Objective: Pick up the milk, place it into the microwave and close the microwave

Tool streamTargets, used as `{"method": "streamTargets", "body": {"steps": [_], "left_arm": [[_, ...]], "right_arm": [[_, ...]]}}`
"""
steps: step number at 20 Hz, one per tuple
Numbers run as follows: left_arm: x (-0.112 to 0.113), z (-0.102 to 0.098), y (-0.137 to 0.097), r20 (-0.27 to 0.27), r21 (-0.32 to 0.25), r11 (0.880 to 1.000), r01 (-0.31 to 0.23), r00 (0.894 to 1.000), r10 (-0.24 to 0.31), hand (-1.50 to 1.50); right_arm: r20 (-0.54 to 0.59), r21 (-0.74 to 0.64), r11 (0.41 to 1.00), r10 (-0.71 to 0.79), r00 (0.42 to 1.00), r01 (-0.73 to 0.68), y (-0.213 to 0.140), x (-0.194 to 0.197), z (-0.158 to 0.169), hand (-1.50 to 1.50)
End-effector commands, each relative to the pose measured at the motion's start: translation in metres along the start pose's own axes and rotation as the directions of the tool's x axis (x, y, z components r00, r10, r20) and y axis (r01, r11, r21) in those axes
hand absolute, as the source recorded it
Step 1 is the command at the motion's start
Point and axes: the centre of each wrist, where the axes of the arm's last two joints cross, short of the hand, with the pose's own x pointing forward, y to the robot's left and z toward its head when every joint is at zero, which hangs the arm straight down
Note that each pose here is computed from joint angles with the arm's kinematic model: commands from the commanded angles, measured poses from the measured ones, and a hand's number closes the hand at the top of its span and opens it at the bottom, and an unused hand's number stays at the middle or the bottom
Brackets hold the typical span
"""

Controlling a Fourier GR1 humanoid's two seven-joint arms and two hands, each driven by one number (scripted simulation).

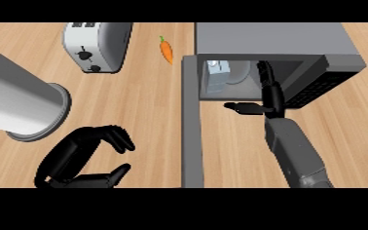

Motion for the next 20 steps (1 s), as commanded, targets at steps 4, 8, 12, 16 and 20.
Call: {"method": "streamTargets", "body": {"steps": [4,8,12,16,20], "left_arm": [[-0.019,-0.019,-0.016,-0.046,-0.049,0.999,0.002,0.999,-0.004,1.5],[-0.028,-0.034,-0.025,-0.081,-0.089,0.991,0.103,0.991,-0.111,1.5],[-0.051,-0.046,-0.055,-0.141,-0.251,0.966,0.06,0.985,-0.098,1.5],[-0.079,-0.062,-0.08,-0.146,-0.302,0.952,0.054,0.984,-0.102,1.5],[-0.084,-0.07,-0.107,-0.179,-0.355,0.935,-0.029,0.983,-0.038,1.5]], "right_arm": [[-0.001,0.039,0.999,-0.032,1.0,0.032,-0.015,0.002,0.045,-1.5],[0.002,0.043,0.999,-0.022,1.0,0.022,-0.029,0.008,0.082,-1.5],[0.02,0.043,0.999,-0.015,1.0,0.015,-0.028,0.027,0.094,-1.5],[0.04,0.038,0.999,-0.009,0.999,0.007,-0.048,0.04,0.131,-1.5],[0.066,0.019,1.0,-0.015,0.998,0.014,-0.071,0.068,0.151,-1.5]]}}
